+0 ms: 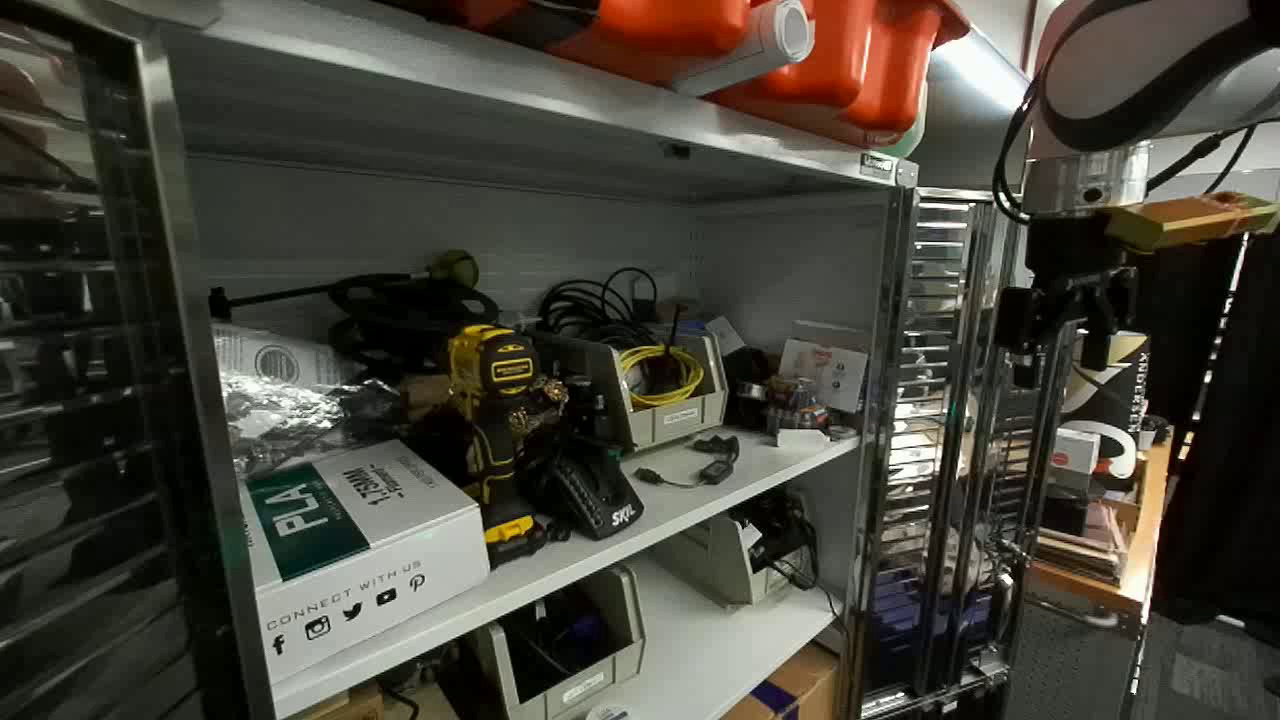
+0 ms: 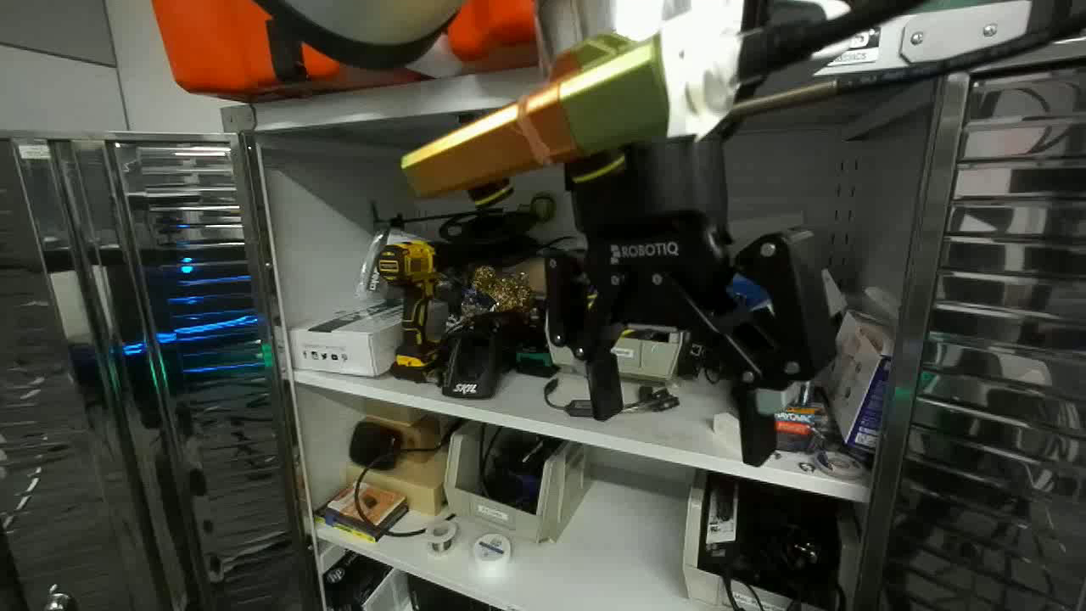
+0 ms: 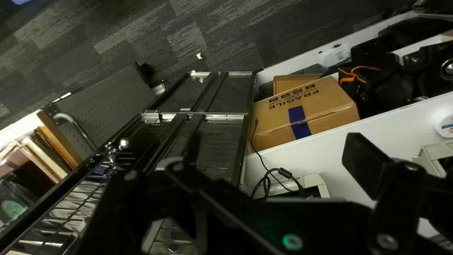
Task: Put the black cable in the storage box
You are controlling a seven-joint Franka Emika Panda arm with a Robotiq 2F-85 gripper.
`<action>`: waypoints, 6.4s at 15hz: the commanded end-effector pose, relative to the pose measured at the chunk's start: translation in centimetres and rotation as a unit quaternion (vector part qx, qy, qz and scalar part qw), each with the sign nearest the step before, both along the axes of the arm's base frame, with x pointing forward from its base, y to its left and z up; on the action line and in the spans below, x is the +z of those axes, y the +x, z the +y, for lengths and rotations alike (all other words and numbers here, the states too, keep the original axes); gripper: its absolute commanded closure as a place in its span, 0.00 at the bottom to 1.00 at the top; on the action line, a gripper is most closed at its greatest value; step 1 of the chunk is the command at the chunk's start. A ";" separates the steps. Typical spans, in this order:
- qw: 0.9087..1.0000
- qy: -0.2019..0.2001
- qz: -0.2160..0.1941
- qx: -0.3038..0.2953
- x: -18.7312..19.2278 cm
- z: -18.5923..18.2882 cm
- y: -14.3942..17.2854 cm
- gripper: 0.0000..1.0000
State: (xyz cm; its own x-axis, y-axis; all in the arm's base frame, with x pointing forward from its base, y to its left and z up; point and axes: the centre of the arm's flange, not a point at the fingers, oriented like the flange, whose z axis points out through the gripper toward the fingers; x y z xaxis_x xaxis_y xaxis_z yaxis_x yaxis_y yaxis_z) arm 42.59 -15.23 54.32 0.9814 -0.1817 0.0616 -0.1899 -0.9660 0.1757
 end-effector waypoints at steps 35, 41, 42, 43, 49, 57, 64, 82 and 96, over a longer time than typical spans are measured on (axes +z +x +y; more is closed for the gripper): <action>0.973 0.056 -0.119 -0.191 -10.2 14.4 21.8 0.00; 0.968 0.090 -0.140 -0.188 -12.0 15.5 23.6 0.00; 0.967 0.099 -0.139 -0.191 -12.3 15.6 23.8 0.00; 0.965 0.106 -0.138 -0.195 -12.7 15.7 24.1 0.00; 0.959 0.131 -0.146 -0.205 -13.8 16.6 25.8 0.00; 0.966 0.124 -0.129 -0.185 -15.2 19.0 28.4 0.00; 0.974 0.095 -0.092 -0.183 -15.3 20.0 28.3 0.28; 0.992 -0.016 -0.017 -0.122 -15.1 20.8 19.2 0.91; 0.960 -0.054 -0.257 -0.094 -13.0 18.9 11.0 0.91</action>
State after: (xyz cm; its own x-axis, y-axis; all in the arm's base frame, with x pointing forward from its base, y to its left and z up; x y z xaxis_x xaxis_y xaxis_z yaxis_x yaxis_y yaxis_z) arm 55.65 4.58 40.73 0.8422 -0.3020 0.4466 -0.4175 -0.8894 0.1860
